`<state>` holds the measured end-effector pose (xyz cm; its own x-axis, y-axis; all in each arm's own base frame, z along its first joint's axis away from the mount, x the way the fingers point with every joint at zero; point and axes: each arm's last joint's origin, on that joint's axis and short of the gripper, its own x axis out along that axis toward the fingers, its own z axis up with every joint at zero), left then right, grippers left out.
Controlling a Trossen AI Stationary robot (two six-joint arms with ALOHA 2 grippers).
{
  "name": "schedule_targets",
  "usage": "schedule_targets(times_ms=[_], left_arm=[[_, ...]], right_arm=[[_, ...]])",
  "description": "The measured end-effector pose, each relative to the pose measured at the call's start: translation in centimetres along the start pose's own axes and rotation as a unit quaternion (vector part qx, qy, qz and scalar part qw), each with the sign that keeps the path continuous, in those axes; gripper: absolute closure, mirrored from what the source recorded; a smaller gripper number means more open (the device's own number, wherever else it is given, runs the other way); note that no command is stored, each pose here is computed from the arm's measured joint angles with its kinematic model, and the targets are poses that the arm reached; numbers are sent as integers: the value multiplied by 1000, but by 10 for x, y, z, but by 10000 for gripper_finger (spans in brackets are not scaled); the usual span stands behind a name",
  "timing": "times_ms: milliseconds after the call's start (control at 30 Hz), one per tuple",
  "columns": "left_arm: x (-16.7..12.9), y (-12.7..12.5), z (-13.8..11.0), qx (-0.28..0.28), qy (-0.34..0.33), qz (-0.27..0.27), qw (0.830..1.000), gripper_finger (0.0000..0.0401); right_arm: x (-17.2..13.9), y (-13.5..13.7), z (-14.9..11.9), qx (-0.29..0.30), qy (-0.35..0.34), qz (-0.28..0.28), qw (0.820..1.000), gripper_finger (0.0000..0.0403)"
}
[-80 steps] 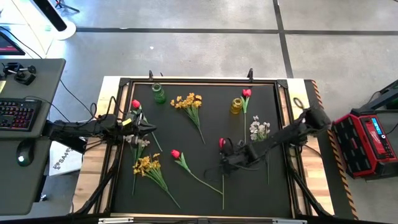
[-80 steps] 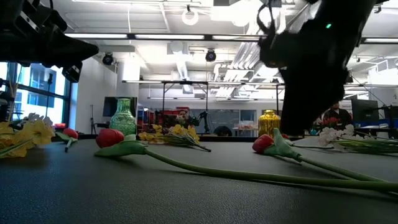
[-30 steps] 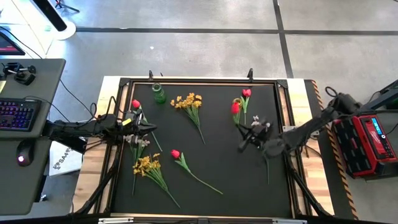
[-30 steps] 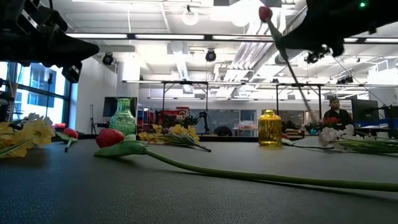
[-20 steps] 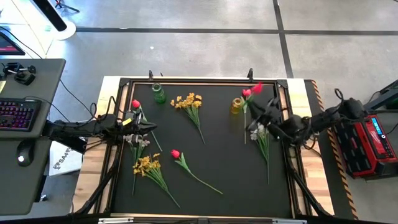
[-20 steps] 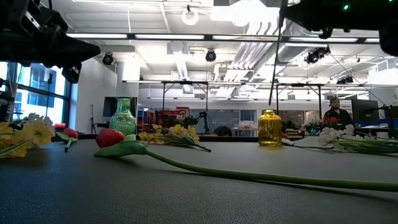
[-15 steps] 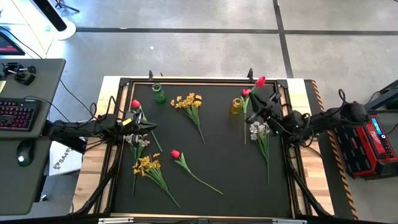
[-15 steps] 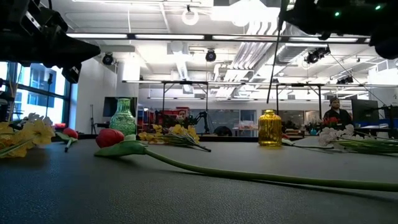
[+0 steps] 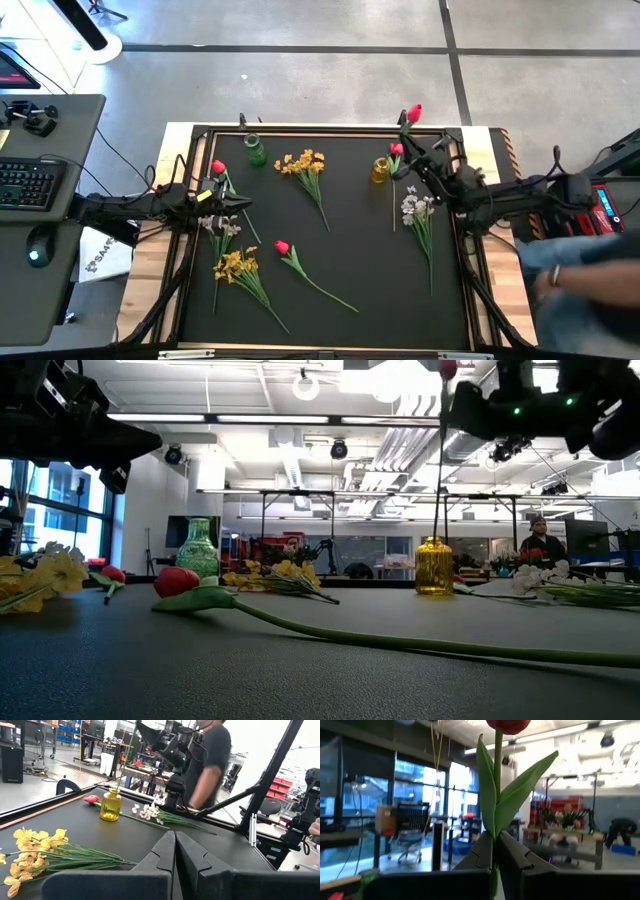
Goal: Sort flowers into vase by color
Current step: Put the bottom right pink flower into the yellow vase, then adjust the yellow vase
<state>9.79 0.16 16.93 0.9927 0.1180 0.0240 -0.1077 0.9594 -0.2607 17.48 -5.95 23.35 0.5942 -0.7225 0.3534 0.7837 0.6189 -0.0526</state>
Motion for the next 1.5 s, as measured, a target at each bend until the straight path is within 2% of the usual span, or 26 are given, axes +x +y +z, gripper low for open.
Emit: schedule_targets(times_ms=[367, 600, 700, 833, 967, 1033, 1167, 1300, 1500], left_arm=[[0, 0, 0, 0, 0, 0, 1000, 401], [0, 0, 1, -1, -5, -1, 1000, 401], [0, -1, 2, -2, -12, -3, 1000, 401], [0, -1, 3, -2, -13, -3, 1000, 401], [0, -1, 2, -2, -13, -3, 1000, 401], [0, -1, 2, -2, -12, -3, 1000, 401], [0, 0, 2, -1, -14, 7, 1000, 401], [0, 2, 2, -1, -18, 36, 999, 401], [0, 4, 2, 4, -21, 68, 997, 401]], right_arm=[[6, -8, -19, 45, 73, -18, 996, 403], [5, -9, -31, 48, 124, -22, 991, 393], [5, -9, -31, 47, 124, -22, 991, 361], [5, -9, -31, 43, 126, -21, 991, 290], [13, -3, -28, 15, 169, -15, 985, 221], [22, 2, -23, -6, 212, -18, 977, 196], [38, 7, -5, -44, 314, -20, 948, 167], [45, 5, 19, -42, 393, -36, 918, 160], [41, 4, 52, -21, 465, -55, 883, 160]])
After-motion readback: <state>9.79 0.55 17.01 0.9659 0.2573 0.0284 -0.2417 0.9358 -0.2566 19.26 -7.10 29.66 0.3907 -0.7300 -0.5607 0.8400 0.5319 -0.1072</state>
